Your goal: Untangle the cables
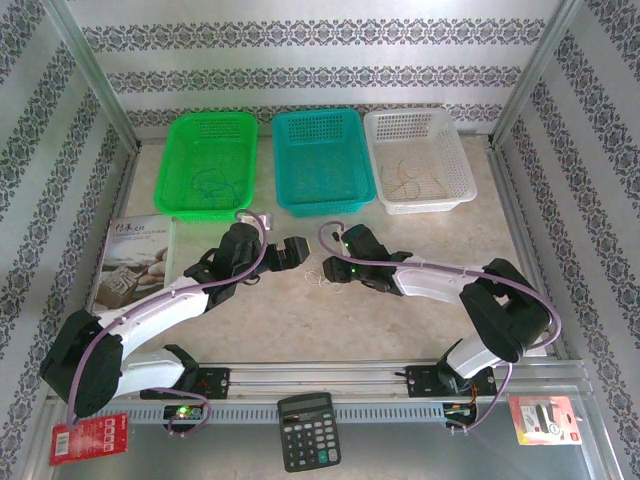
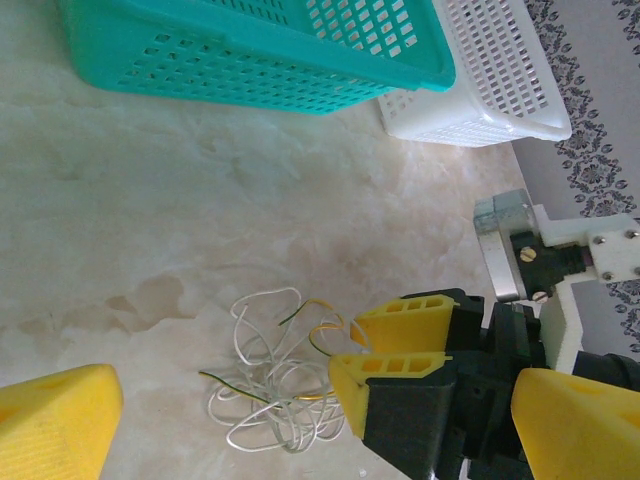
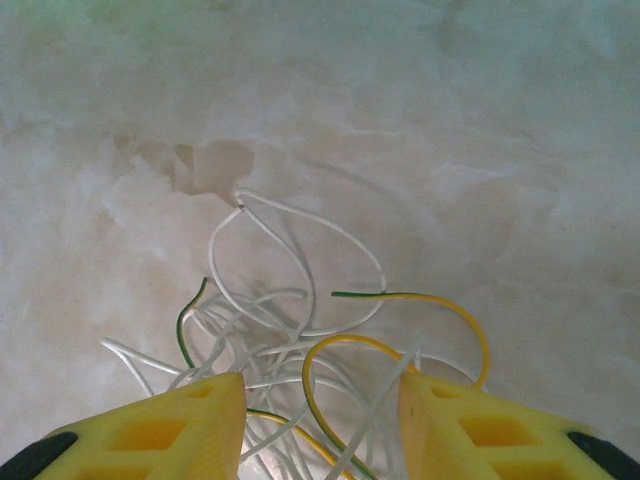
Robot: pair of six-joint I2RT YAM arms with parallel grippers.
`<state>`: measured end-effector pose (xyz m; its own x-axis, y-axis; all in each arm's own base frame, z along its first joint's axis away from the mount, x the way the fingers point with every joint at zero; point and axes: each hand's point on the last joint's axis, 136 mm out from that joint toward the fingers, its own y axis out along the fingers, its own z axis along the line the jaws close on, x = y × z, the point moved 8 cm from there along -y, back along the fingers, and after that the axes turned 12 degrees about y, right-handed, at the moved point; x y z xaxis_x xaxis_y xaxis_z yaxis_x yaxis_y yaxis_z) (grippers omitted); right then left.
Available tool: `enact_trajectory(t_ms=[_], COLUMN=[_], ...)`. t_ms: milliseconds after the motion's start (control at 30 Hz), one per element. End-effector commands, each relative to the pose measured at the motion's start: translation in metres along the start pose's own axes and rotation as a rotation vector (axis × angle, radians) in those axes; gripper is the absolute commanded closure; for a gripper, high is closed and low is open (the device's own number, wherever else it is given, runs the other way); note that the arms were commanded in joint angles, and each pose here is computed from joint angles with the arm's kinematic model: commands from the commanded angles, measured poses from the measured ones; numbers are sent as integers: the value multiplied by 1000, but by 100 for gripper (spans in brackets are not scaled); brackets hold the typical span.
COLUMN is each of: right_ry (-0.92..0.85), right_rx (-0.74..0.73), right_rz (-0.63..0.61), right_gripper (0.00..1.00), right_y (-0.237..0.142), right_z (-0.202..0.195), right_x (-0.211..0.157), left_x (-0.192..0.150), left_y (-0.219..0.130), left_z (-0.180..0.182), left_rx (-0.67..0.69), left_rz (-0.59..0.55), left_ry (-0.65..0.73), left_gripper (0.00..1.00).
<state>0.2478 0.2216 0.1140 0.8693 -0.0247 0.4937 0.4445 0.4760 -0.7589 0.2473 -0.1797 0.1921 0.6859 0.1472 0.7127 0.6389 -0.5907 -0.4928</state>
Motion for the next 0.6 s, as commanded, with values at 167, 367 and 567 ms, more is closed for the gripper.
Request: enact_trajectory(t_ms=[167,367,567], right_ry=[-66,-61,-35], right_rx=[-89,-85,-15], right_rz=[43,33,-16], right_gripper=[61,72,88], right_y=[10,6,-15], right_z=[-3,-1,11], right_x=[-1,2,13], left_x=[7,7,6], left_y=[0,-1,-1], left_z=[0,-1,0], left_rx=[-9,-14,-11], left_rz=[-36,-37,-34], left_ry=[-5,-5,-3], left_gripper=[0,0,0])
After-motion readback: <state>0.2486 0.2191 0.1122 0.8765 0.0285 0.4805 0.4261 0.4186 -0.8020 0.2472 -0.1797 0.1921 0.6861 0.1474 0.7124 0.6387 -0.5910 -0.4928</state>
